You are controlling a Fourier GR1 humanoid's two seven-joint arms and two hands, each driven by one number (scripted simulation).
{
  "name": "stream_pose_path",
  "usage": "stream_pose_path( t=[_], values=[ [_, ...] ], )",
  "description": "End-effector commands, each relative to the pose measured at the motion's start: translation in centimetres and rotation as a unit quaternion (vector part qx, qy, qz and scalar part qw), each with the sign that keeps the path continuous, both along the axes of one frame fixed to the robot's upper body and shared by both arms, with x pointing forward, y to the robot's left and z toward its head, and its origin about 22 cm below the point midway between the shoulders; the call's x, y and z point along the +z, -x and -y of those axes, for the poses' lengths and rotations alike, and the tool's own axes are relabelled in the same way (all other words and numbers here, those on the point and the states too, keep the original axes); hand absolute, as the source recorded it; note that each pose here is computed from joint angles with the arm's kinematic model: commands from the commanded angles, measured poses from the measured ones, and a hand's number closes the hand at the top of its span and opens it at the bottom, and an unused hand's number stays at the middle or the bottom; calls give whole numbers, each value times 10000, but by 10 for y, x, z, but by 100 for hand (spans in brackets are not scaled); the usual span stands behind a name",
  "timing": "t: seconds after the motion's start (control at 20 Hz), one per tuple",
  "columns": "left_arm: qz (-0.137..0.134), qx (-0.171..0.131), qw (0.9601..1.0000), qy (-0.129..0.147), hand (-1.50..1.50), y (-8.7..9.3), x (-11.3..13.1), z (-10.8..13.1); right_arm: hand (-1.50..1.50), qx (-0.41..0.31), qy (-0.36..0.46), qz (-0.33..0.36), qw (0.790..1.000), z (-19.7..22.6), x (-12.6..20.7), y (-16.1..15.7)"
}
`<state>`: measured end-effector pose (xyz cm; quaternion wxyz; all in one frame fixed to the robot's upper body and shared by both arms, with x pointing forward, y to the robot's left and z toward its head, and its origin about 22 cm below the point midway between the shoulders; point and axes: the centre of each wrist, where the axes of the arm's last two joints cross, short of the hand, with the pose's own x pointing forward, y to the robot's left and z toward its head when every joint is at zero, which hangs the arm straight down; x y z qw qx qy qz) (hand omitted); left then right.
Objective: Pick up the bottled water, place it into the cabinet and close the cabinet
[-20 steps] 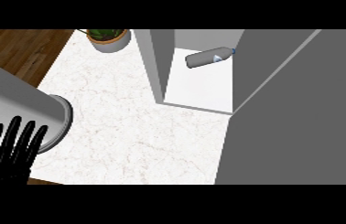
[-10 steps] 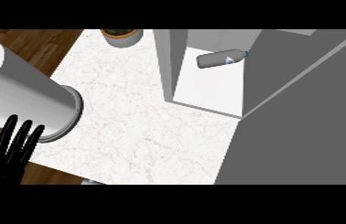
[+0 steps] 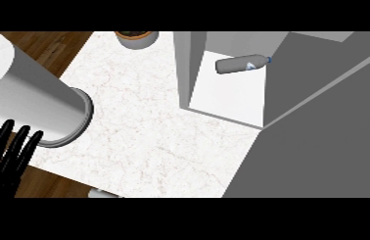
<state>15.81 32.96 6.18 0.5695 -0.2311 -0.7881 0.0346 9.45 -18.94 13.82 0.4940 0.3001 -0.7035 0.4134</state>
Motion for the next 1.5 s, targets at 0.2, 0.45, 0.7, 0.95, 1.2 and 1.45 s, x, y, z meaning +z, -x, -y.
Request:
stream_pose_path(
  t=[0.2, 0.45, 0.7, 0.95, 1.2, 1.45],
  values=[
    [33, -19, 10000, -41, -150, -3, 4, -8, 150, 658, 420, 215, 9967, -22, 8, -6],
    [50, 41, 10000, 22, -150, -5, 3, -12, 150, 668, 312, 49, 9973, -26, 5, -10],
    [20, -11, 10000, -3, -150, -4, 2, -14, 150, 872, -6, -356, 9956, -31, -4, -10],
    [254, -102, 9996, -22, -150, -12, 12, -14, 150, 1191, -285, -712, 9899, -34, -14, -15],
    [146, -123, 9998, 9, -150, -10, 8, -15, 150, 873, -335, -764, 9927, -29, -17, -27],
    [139, -90, 9999, -29, -150, -11, 8, -22, 150, 433, -97, -489, 9978, -34, -9, -52]
  ],
)
